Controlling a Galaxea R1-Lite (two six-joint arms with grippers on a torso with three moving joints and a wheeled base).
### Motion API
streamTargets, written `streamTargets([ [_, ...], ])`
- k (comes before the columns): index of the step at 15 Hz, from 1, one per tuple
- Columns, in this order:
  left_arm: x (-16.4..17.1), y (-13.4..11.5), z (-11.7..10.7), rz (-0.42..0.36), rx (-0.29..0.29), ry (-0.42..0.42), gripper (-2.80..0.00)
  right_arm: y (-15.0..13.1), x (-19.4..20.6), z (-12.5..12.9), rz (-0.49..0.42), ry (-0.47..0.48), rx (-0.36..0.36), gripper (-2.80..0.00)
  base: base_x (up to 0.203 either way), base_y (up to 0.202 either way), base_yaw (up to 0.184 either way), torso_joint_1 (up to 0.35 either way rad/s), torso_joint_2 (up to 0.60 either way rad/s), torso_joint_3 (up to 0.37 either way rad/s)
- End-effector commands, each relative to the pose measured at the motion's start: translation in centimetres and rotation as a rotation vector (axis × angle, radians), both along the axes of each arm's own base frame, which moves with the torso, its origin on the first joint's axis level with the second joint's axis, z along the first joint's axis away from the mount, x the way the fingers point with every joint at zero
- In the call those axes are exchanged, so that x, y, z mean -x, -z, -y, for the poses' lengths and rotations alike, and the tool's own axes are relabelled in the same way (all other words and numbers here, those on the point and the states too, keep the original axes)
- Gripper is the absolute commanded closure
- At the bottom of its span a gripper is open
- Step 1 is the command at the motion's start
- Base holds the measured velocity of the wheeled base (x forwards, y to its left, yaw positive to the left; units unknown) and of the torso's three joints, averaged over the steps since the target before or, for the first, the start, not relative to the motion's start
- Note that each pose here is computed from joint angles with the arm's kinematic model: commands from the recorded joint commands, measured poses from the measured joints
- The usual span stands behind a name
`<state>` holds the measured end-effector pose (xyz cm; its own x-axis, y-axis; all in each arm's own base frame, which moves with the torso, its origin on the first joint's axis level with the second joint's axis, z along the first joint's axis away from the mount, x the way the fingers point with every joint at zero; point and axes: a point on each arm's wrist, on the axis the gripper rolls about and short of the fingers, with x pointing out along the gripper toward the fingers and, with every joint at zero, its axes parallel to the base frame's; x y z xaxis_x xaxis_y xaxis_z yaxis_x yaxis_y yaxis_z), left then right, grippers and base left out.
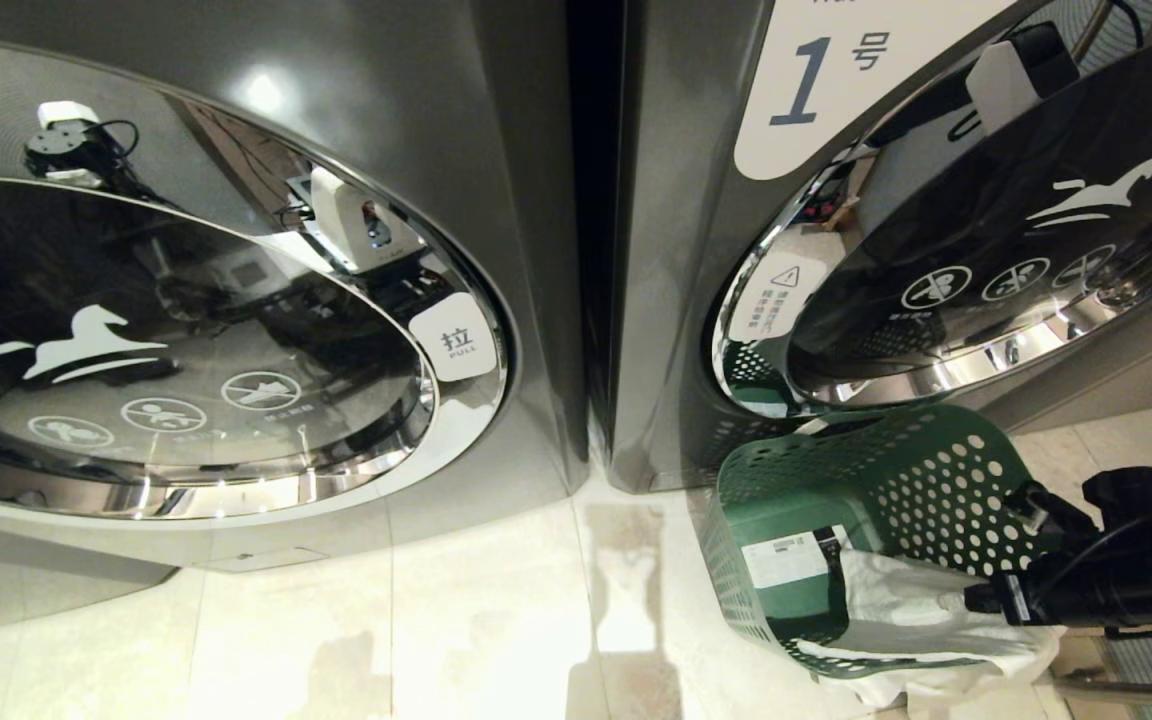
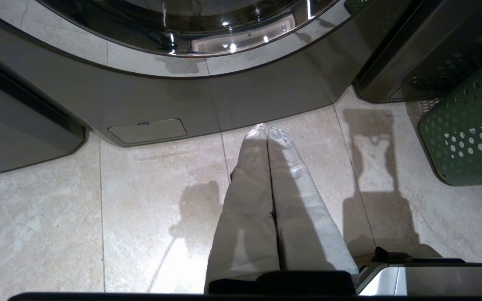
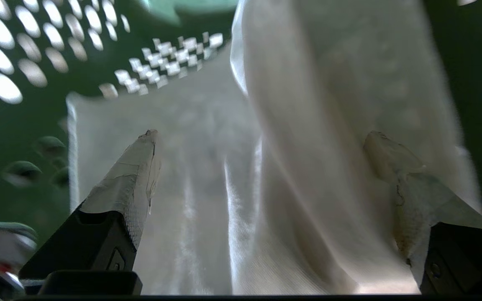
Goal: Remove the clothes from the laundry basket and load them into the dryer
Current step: Take the clothes out of the basket
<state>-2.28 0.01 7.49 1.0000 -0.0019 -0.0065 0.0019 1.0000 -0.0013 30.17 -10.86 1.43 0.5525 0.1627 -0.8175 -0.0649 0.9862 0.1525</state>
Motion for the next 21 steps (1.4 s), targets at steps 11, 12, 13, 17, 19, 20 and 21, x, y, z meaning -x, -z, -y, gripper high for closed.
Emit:
streamTargets([
  [11, 0.0, 0.0, 0.0, 0.0, 0.0, 0.0, 0.0, 3.3, 1.2, -1.0, -0.232, -0.046, 0.071, -2.8, 0.0, 0.0, 0.0, 0.0, 0.0, 0.0],
  [12, 0.0, 0.0, 0.0, 0.0, 0.0, 0.0, 0.0, 3.3, 1.1, -1.1, -0.233, -0.046, 0.073, 0.0, 0.0, 0.0, 0.0, 0.0, 0.0, 0.0],
  [13, 0.0, 0.0, 0.0, 0.0, 0.0, 0.0, 0.0, 3.3, 1.1, -1.1, -0.232, -0.046, 0.074, 0.0, 0.0, 0.0, 0.0, 0.0, 0.0, 0.0],
  [17, 0.0, 0.0, 0.0, 0.0, 0.0, 0.0, 0.0, 3.3, 1.2, -1.1, -0.239, -0.06, 0.079, 0.0, 0.0, 0.0, 0.0, 0.0, 0.0, 0.0],
  [19, 0.0, 0.0, 0.0, 0.0, 0.0, 0.0, 0.0, 3.2, 1.0, -1.0, -0.23, -0.059, 0.082, 0.0, 0.0, 0.0, 0.0, 0.0, 0.0, 0.0],
  [20, 0.0, 0.0, 0.0, 0.0, 0.0, 0.0, 0.0, 3.1, 0.8, -0.9, -0.224, -0.059, 0.084, 0.0, 0.0, 0.0, 0.0, 0.0, 0.0, 0.0],
  [21, 0.0, 0.0, 0.0, 0.0, 0.0, 0.0, 0.0, 3.0, 0.7, -0.9, -0.217, -0.058, 0.087, 0.0, 0.0, 0.0, 0.0, 0.0, 0.0, 0.0],
])
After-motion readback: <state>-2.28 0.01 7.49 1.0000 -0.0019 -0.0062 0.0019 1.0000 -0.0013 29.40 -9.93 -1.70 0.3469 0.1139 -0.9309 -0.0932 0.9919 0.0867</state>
